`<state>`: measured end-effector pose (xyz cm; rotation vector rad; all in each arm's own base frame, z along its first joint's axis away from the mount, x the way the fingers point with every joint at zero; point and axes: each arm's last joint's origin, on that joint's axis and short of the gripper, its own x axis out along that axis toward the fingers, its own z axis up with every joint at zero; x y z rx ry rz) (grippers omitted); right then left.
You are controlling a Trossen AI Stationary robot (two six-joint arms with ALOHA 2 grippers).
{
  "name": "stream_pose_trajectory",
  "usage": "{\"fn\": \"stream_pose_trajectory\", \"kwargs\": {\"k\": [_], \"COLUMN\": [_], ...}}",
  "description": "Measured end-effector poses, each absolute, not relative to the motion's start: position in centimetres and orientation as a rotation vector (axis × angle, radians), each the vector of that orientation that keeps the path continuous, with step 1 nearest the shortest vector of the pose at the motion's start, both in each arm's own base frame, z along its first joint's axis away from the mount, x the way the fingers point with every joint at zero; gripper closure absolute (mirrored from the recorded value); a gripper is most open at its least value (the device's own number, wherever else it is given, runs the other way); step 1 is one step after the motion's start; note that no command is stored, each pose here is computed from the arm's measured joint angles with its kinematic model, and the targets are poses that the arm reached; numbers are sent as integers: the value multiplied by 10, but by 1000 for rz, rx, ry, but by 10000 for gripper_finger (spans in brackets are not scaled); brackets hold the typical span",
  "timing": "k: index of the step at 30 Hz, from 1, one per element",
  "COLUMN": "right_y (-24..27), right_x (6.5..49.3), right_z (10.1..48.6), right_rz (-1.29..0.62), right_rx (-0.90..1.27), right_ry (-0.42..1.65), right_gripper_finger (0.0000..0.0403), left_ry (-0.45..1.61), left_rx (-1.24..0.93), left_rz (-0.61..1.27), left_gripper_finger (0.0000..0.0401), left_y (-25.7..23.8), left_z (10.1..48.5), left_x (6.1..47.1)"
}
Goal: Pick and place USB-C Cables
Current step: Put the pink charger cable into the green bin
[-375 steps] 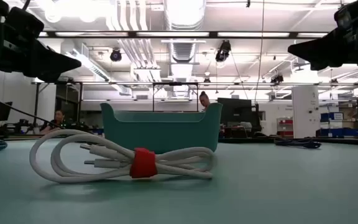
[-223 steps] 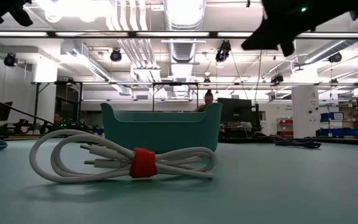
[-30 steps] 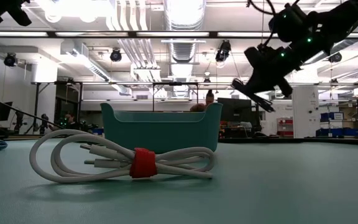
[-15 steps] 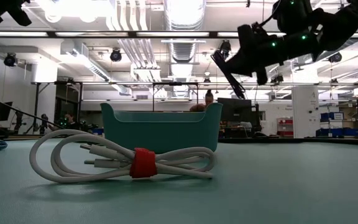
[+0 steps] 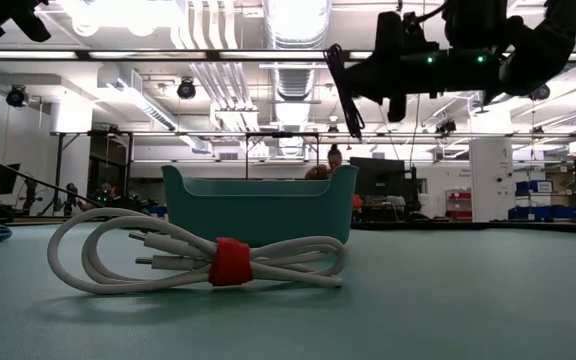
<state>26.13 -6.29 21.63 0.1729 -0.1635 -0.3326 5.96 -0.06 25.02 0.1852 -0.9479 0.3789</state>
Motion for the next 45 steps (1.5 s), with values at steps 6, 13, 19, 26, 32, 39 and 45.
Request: {"fn": "stream_pose_trajectory", "kwargs": {"k": [6, 13, 19, 26, 32, 39, 45], "right_y": [-57, -54, -55, -54, -54, -51, -52], "right_x": [266, 284, 292, 301, 314, 324, 328], "right_z": [216, 227, 235, 240, 244, 258, 269], "right_rz": [-305, -235, -237, -210, -216, -211, -232], "right_rx": [166, 141, 135, 138, 149, 144, 170], "right_ry": [-198, -205, -175, -104, 71, 222, 399], "right_gripper_finger": [370, 370, 370, 370, 370, 370, 370], "left_ry": [-948, -948, -949, -948, -948, -948, -949], "left_rx": [185, 185, 185, 185, 185, 185, 185], "left_rz": [379, 379, 379, 379, 379, 379, 379], "left_gripper_finger": [400, 400, 400, 400, 400, 400, 400], "left_y": [-1, -1, -1, -1, -1, -1, -1], "left_z": [250, 250, 250, 250, 250, 250, 250], "left_x": [60, 60, 59, 60, 60, 60, 59]}}
